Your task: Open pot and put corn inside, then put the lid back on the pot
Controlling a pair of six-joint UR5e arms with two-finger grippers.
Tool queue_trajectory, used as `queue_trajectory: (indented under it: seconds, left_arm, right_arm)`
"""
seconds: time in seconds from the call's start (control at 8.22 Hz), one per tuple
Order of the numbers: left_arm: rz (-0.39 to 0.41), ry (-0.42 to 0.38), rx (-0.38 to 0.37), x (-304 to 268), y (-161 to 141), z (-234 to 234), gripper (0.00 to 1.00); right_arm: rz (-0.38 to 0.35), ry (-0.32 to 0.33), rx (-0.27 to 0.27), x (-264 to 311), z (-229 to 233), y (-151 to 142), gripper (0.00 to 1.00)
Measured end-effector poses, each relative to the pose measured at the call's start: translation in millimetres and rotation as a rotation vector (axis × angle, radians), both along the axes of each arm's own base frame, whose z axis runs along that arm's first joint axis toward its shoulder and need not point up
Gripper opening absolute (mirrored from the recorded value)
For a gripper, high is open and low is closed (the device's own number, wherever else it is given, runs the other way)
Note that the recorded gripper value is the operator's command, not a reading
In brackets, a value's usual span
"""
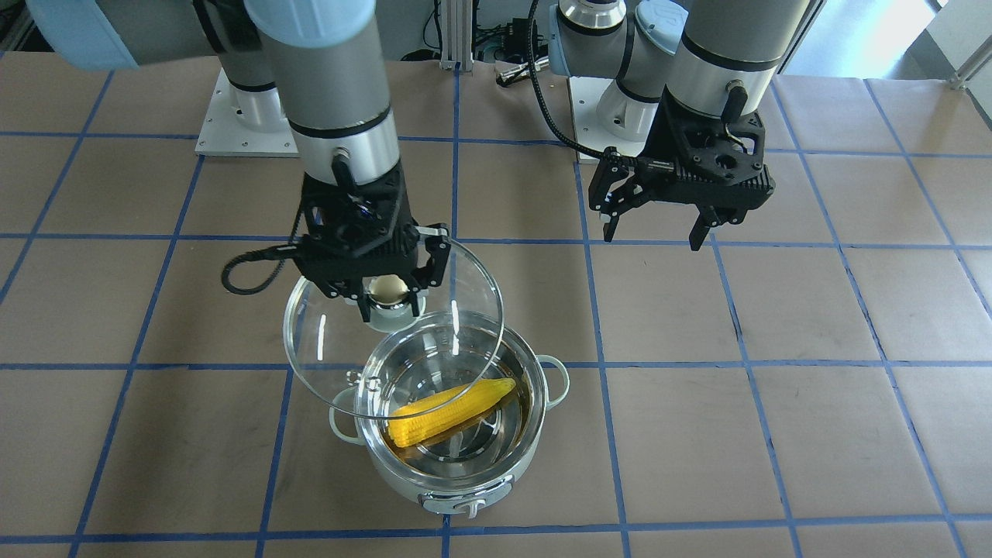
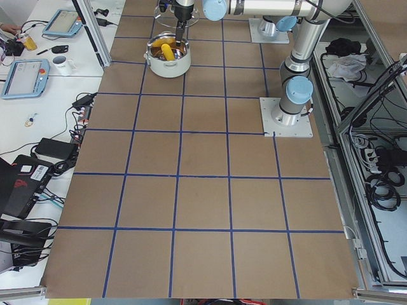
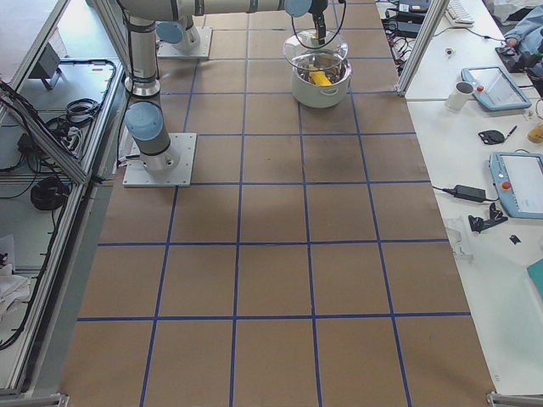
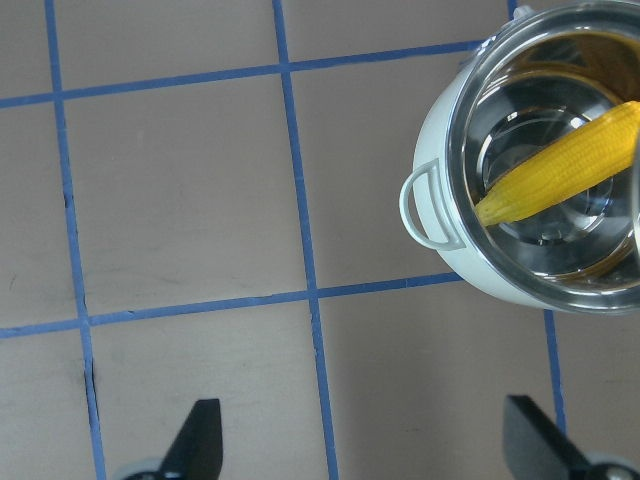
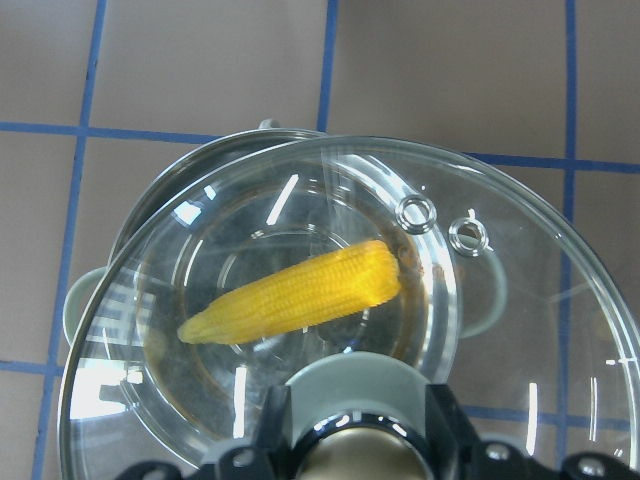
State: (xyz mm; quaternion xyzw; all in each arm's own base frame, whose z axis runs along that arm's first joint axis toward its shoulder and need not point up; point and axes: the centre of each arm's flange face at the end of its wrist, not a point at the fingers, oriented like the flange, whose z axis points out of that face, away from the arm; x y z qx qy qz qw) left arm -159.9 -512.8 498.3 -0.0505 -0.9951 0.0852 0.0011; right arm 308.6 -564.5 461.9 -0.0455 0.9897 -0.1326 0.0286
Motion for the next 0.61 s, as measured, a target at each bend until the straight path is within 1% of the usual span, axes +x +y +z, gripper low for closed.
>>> queue_trajectory:
  seconds: [0.12, 0.36, 0.61]
  left_arm:
    - [0.012, -0.009, 0.004, 2.3, 6.2, 4.0, 1.00]
    - [0.034, -0.052, 0.017, 8.0, 15.4, 11.1, 1.00]
    - [0.068, -0.063, 0.026, 10.2, 20.0, 11.3, 1.00]
  right_arm:
    - [-0.014, -0.012, -0.005, 18.5, -15.6, -3.6, 0.31]
    - [-0.041, -0.035, -0.005, 45.6, -45.9, -10.9, 0.31]
    - [-0.059, -0.050, -0.010, 62.4, -70.8, -19.3, 0.31]
